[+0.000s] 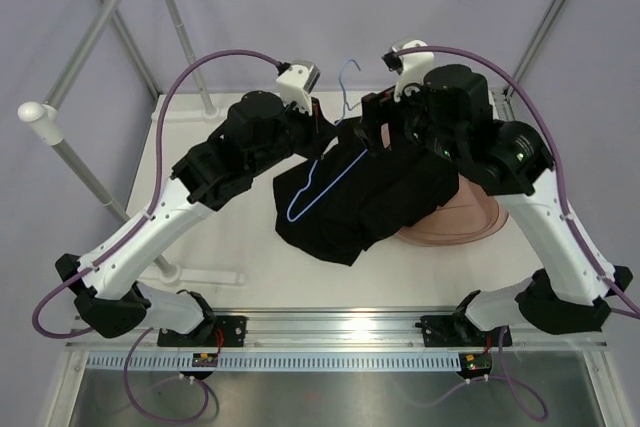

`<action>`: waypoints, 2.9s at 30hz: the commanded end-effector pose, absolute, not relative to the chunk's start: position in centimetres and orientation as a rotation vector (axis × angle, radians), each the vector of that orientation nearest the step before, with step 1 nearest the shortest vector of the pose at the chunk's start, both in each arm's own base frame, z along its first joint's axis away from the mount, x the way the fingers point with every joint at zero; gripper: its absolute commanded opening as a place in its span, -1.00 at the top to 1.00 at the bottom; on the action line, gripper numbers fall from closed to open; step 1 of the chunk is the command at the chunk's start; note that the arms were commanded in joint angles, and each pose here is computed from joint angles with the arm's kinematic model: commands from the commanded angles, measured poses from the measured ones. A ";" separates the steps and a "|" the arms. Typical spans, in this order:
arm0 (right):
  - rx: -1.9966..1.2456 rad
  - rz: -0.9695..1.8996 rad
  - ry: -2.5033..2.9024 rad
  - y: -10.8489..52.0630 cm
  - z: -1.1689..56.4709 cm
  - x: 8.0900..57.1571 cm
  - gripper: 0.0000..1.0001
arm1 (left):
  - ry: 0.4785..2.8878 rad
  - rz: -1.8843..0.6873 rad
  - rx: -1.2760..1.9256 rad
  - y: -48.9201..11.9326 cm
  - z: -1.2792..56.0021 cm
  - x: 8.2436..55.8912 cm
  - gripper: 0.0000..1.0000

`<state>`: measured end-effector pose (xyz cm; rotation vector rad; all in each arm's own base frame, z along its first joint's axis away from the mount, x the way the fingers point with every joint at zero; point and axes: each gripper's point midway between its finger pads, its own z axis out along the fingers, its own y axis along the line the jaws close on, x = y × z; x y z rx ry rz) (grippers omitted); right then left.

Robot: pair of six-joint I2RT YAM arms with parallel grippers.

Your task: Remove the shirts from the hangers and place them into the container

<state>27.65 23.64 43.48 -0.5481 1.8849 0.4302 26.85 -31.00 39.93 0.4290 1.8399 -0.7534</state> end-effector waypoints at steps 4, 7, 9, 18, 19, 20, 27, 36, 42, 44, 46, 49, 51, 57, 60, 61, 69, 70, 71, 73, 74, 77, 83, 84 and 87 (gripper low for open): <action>-0.392 0.434 1.816 20.1 45.2 24.3 -0.68 | 1.722 -0.621 0.129 -27.1 45.7 28.8 1.00; -0.410 0.489 1.797 20.7 44.4 22.4 -0.61 | 1.739 -0.508 -0.015 -25.6 45.2 30.1 1.00; -0.456 0.513 1.808 21.8 42.5 21.7 -0.51 | 1.746 -0.449 -0.132 -24.2 45.3 30.6 1.00; -0.654 0.515 1.775 28.5 39.4 18.9 -0.32 | 1.826 -0.219 -0.311 -23.0 42.4 32.0 1.00; -0.660 0.515 1.767 28.8 39.7 18.8 -0.32 | 1.831 -0.198 -0.313 -22.8 42.0 32.0 1.00; -0.671 0.513 1.764 29.3 39.6 18.5 -0.31 | 1.833 -0.192 -0.318 -22.8 41.8 32.0 1.00; -0.719 0.523 1.763 31.3 39.0 18.2 -0.16 | 1.841 -0.161 -0.318 -22.5 41.5 32.0 1.00; -0.751 0.530 1.735 33.2 39.1 16.7 -0.05 | 1.859 -0.140 -0.294 -23.3 41.2 32.6 1.00; -0.750 0.523 1.726 33.8 38.7 16.8 0.00 | 1.871 -0.161 -0.284 -23.6 41.1 32.4 1.00; -0.745 0.507 1.717 33.8 38.7 17.0 0.05 | 1.873 -0.170 -0.282 -23.6 41.2 32.2 1.00; -0.739 0.495 1.709 34.0 38.6 17.3 0.08 | 1.869 -0.188 -0.282 -23.7 41.5 32.1 1.00; -0.726 0.483 1.693 34.3 38.5 17.7 0.20 | 1.875 -0.211 -0.272 -23.8 41.6 31.8 1.00; -0.711 0.477 1.682 34.5 38.5 18.0 0.27 | 1.878 -0.223 -0.272 -23.8 41.7 31.7 1.00; -0.730 0.427 1.702 35.5 37.0 18.5 0.28 | 1.888 -0.240 -0.257 -23.9 41.6 31.4 1.00; -0.721 0.411 1.708 35.6 36.6 18.8 0.25 | 1.888 -0.249 -0.250 -24.0 41.7 31.4 1.00; -0.708 0.391 1.711 35.4 36.6 19.0 0.31 | 1.891 -0.246 -0.245 -24.0 41.6 31.4 1.00; -0.627 0.312 1.739 34.5 36.4 20.1 1.00 | 1.873 -0.285 -0.250 -23.8 42.1 31.0 1.00; -0.602 0.299 1.745 34.2 36.4 20.3 1.00 | 1.878 -0.288 -0.242 -23.9 41.7 30.9 0.99; -0.596 0.289 1.749 34.1 36.2 20.3 1.00 | 1.864 -0.305 -0.251 -23.4 42.3 30.5 0.84; -0.586 0.288 1.753 33.9 36.0 20.3 1.00 | 1.847 -0.313 -0.248 -23.3 42.6 30.0 0.14; -0.587 0.284 1.754 33.9 35.9 20.4 1.00 | 1.816 -0.351 -0.261 -22.9 43.7 29.6 -0.15; -0.584 0.297 1.751 33.9 36.1 20.2 1.00 | 1.789 -0.371 -0.255 -22.5 44.6 28.6 -0.62; -0.582 0.301 1.753 34.1 36.5 20.3 1.00 | 1.763 -0.465 -0.228 -21.9 46.1 25.9 -0.97; -0.584 0.299 1.753 34.2 36.5 20.3 1.00 | 1.747 -0.504 -0.212 -21.6 46.9 24.7 -0.97; -0.584 0.286 1.749 34.1 36.6 20.5 1.00 | 1.745 -0.480 -0.205 -20.1 46.5 22.9 -0.97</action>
